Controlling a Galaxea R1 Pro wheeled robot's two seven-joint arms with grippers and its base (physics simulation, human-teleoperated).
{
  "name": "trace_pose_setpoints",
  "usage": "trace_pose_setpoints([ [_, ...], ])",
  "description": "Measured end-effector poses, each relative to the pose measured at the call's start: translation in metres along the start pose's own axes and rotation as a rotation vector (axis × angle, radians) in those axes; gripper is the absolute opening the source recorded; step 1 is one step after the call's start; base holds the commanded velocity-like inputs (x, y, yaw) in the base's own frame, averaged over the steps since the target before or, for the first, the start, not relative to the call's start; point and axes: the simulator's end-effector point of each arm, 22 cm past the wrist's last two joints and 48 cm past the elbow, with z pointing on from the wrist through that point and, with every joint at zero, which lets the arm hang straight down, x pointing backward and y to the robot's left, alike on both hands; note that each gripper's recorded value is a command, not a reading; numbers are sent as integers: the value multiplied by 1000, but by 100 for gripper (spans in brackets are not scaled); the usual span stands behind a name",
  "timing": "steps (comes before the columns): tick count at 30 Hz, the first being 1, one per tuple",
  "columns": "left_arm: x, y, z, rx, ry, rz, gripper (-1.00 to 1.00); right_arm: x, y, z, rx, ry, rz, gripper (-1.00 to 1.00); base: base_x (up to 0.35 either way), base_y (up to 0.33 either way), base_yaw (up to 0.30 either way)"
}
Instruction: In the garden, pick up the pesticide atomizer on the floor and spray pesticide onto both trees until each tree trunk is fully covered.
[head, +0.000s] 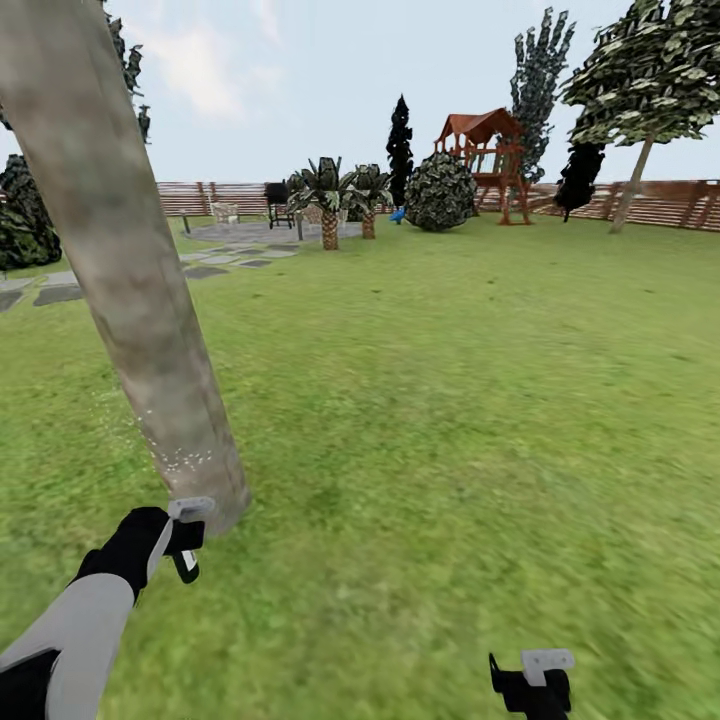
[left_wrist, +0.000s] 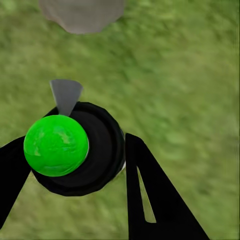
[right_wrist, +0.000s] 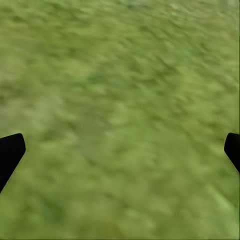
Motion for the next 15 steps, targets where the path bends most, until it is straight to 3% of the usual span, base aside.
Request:
trace_pose_setpoints([
  [6,-60,2,-33,-1,-48,-32,-100,0,0,0,0,0,0,100,3,-2,266],
  [8,-73,-2,-46,10,-9,-49,-100,0,0,0,0,0,0,100,0,0,88],
  [12,-98,-13,-59,65,-25,-57,-100,0,-1,0,1,0,-1,100,0,0,18],
  [15,-102,1,-62,53,-28,-54,-100,0,-1,0,1,0,-1,100,0,0,1],
])
